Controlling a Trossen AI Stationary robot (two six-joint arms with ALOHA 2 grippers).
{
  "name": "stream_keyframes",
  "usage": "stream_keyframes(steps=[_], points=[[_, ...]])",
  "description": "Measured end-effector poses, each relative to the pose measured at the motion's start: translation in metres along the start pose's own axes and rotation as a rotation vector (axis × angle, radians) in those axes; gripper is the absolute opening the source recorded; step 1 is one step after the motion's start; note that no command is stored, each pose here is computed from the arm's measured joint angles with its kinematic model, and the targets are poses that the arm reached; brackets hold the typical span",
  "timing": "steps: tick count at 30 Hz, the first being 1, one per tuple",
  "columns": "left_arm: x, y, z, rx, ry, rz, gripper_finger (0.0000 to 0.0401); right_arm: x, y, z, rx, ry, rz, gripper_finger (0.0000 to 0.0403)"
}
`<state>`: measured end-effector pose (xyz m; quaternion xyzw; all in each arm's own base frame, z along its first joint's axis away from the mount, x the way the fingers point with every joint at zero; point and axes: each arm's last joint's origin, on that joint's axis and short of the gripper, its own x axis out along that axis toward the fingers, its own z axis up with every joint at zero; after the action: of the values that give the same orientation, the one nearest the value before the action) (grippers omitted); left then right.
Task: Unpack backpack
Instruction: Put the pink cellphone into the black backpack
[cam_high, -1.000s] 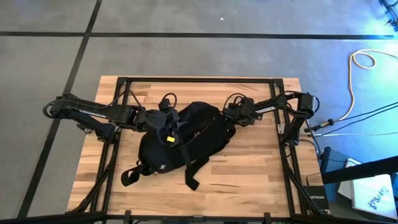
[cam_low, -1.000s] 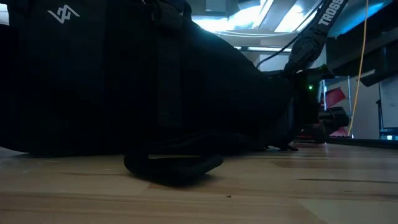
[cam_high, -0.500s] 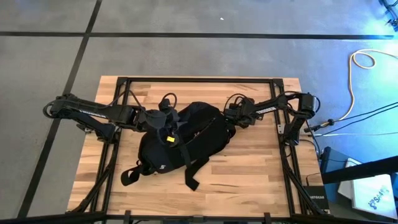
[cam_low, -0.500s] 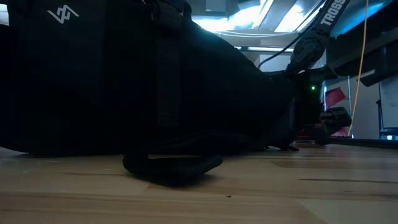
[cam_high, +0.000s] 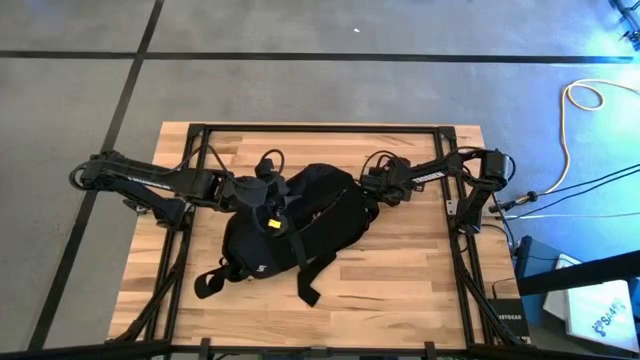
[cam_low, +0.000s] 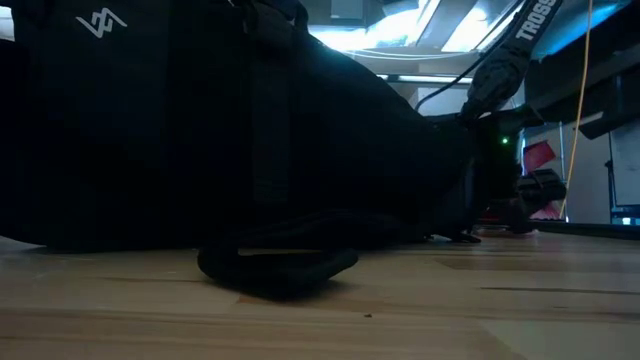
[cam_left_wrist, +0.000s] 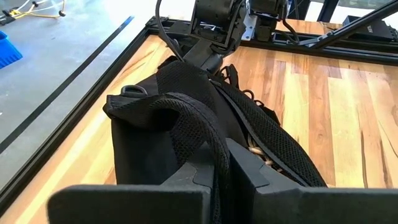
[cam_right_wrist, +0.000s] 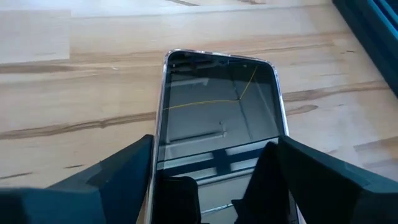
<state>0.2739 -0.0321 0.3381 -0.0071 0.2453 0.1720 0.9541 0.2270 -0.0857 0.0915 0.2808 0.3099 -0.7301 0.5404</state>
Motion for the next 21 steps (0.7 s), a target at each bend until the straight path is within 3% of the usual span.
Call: stream_keyframes(steps=[5,10,21], points=[[0.0,0.0,0.0,0.0,0.0,0.0,0.0006,-0.005,0.001,0.004,-0.001,-0.011,0.024,0.0307],[0.0,0.0,0.0,0.0,0.0,0.0,0.0006,-0.015,-0.002,0.013,-0.14,0.006,0.002,0.0316],[0.0,0.0,0.0,0.0,0.0,0.001,0.0005,-0.012,-0.009,0.018,-0.168,0.055,-0.066,0.0395]])
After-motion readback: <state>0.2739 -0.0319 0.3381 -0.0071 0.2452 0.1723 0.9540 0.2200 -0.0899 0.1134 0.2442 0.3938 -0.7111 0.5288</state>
